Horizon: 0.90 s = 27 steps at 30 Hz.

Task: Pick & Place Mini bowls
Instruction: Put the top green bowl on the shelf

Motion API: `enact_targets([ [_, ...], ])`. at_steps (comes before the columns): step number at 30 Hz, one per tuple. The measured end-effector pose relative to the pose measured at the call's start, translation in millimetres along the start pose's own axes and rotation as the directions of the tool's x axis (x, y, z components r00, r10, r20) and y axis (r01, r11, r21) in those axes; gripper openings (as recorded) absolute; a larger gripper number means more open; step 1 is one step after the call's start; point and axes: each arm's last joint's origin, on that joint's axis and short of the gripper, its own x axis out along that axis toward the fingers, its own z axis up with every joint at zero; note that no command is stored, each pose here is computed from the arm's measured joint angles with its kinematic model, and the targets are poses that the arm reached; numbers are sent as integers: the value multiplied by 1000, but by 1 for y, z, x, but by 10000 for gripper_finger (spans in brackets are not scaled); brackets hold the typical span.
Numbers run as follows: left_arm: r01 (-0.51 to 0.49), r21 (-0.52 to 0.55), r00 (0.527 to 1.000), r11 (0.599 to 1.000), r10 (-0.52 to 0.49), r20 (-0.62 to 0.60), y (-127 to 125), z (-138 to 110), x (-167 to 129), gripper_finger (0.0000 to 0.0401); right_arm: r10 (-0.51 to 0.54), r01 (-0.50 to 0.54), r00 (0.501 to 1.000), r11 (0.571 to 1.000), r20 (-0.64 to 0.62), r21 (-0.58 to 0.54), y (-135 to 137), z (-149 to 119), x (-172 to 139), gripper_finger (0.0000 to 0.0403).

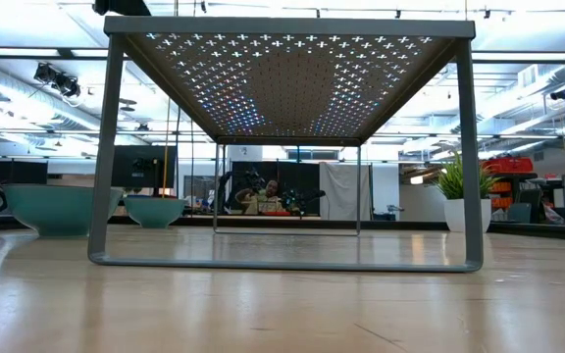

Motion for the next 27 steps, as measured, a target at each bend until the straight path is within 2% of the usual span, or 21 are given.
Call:
enact_targets([
  [9,30,-34,986,999,-35,-161,0,-4,28,10,0,0,1000,1000,0,0,0,0,0,29],
  [27,29,-53,980,998,-39,-194,1,-4,41,10,0,0,1000,1000,0,0,0,0,0,29],
])
